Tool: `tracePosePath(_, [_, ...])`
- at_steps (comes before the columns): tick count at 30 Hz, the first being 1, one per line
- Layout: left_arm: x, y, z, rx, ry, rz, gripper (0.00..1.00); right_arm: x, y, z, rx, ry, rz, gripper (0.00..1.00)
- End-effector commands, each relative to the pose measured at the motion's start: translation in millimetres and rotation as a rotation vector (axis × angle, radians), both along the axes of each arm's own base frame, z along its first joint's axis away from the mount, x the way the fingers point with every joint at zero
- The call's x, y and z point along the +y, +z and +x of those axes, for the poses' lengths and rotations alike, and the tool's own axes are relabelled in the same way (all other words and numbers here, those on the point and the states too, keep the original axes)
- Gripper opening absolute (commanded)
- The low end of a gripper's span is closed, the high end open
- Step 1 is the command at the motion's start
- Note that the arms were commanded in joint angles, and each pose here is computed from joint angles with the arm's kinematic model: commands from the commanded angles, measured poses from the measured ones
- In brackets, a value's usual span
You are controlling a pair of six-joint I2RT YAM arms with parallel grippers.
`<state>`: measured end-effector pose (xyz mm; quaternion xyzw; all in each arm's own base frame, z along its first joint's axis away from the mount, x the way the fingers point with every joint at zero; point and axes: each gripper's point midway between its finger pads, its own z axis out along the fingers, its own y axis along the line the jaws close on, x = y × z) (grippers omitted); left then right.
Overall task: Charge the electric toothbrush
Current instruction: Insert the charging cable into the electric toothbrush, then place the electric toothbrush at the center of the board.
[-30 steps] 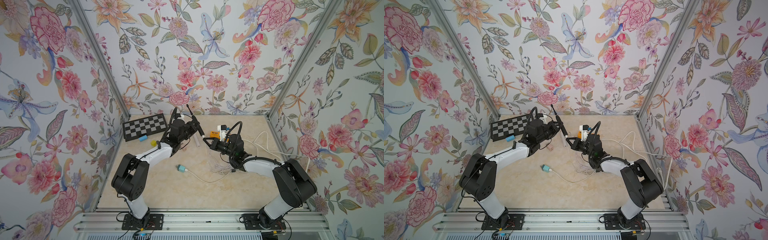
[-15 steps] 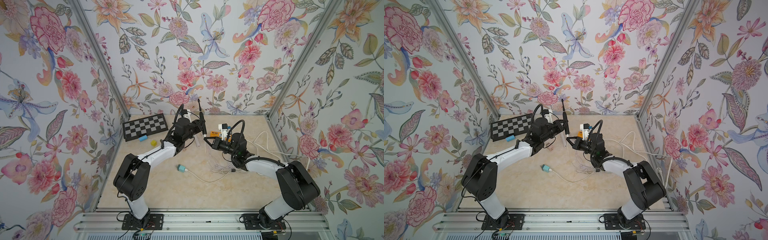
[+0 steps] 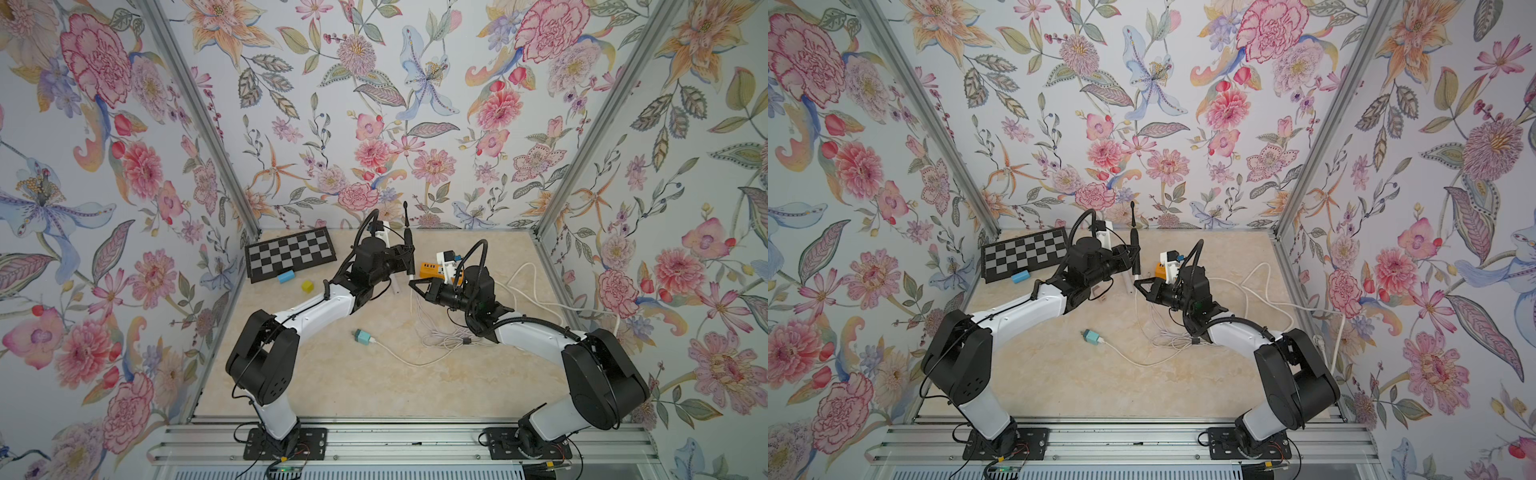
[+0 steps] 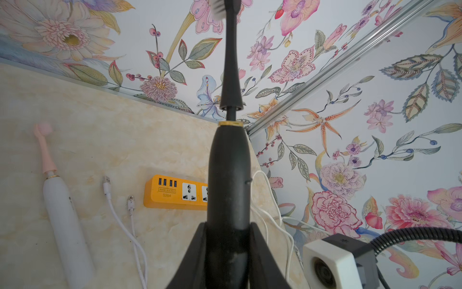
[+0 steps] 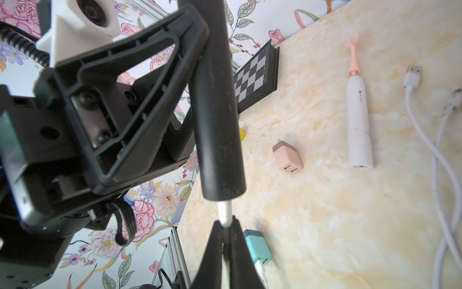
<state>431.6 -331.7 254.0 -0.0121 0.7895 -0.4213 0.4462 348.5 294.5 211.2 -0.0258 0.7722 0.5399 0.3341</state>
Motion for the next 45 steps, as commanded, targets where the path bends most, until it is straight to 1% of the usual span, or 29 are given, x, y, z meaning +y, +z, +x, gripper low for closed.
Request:
tracePosePath(1, [-38.8, -51.0, -74.9, 0.170, -0.292, 0.160, 0.00, -42.0, 100.0, 42.1, -0.285, -0.233, 0.114, 0.00])
tracePosePath(4, [-42.5, -49.6, -79.8, 0.169, -0.323, 0.152, 0.00, -50.2, 101.8, 43.7, -0.284, -0.249, 0.118, 0.00])
tracePosePath(7, [-49.2, -52.1, -86.5, 0.175, -0.353, 0.141, 0.00, -49.6, 107.3, 43.7, -0.294, -0.244, 0.126, 0.00])
tracePosePath(10, [-57.7, -59.1, -97.2, 0.183, -0.379, 0.160, 0.00, -49.3, 110.9, 44.9, -0.300, -0.242, 0.130, 0.00])
tracePosePath(13, [-54.0, -67.0, -98.6, 0.204, -0.360, 0.170, 0.00, -50.3, 114.0, 44.7, -0.307, -0.246, 0.132, 0.00])
tracePosePath(15, [-45.3, -68.1, -91.6, 0.209, -0.316, 0.180, 0.00, -50.4, 113.4, 43.4, -0.307, -0.244, 0.130, 0.01])
tracePosePath(17, [-34.5, -64.1, -78.1, 0.212, -0.265, 0.167, 0.00, -48.8, 109.4, 39.8, -0.304, -0.229, 0.124, 0.04])
tracePosePath(18, [-29.9, -62.0, -71.6, 0.213, -0.241, 0.157, 0.00, -46.0, 105.8, 35.8, -0.303, -0.211, 0.118, 0.08])
tracePosePath(20, [-13.8, -54.6, -50.2, 0.213, -0.154, 0.134, 0.00, -37.5, 94.2, 22.0, -0.303, -0.154, 0.094, 0.19])
tracePosePath(21, [-7.3, -51.9, -41.6, 0.213, -0.118, 0.123, 0.00, -33.7, 88.0, 14.1, -0.302, -0.126, 0.083, 0.24])
tracePosePath(23, [12.6, -51.9, -20.0, 0.219, -0.017, 0.107, 0.00, -27.9, 72.8, -8.2, -0.280, -0.062, 0.072, 0.37])
tracePosePath(25, [33.0, -60.4, -3.0, 0.246, 0.075, 0.111, 0.00, -26.3, 64.4, -32.4, -0.272, -0.008, 0.070, 0.44])
tracePosePath(27, [52.6, -69.7, 13.4, 0.256, 0.156, 0.121, 0.00, -31.8, 54.8, -51.3, -0.254, -0.009, 0.027, 0.49])
tracePosePath(30, [78.5, -88.1, 33.4, 0.269, 0.277, 0.147, 0.00, -42.9, 47.9, -64.5, -0.250, -0.060, -0.091, 0.52])
tracePosePath(33, [96.6, -112.3, 50.8, 0.308, 0.371, 0.145, 0.00, -55.1, 43.5, -62.7, -0.221, -0.128, -0.209, 0.54])
tracePosePath(35, [103.6, -130.3, 61.2, 0.341, 0.410, 0.136, 0.00, -61.6, 38.2, -56.6, -0.182, -0.168, -0.246, 0.55])
tracePosePath(37, [106.2, -147.9, 71.4, 0.374, 0.426, 0.122, 0.00, -61.1, 36.3, -54.0, -0.166, -0.171, -0.246, 0.57])
tracePosePath(40, [116.4, -173.5, 82.6, 0.426, 0.466, 0.133, 0.00, -55.1, 34.3, -51.0, -0.152, -0.150, -0.246, 0.58])
tracePosePath(43, [119.1, -182.2, 93.5, 0.416, 0.463, 0.133, 0.00, -50.5, 32.9, -50.3, -0.144, -0.128, -0.245, 0.58])
tracePosePath(45, [115.0, -185.8, 98.9, 0.415, 0.432, 0.143, 0.00, -50.4, 30.8, -49.8, -0.139, -0.129, -0.248, 0.59])
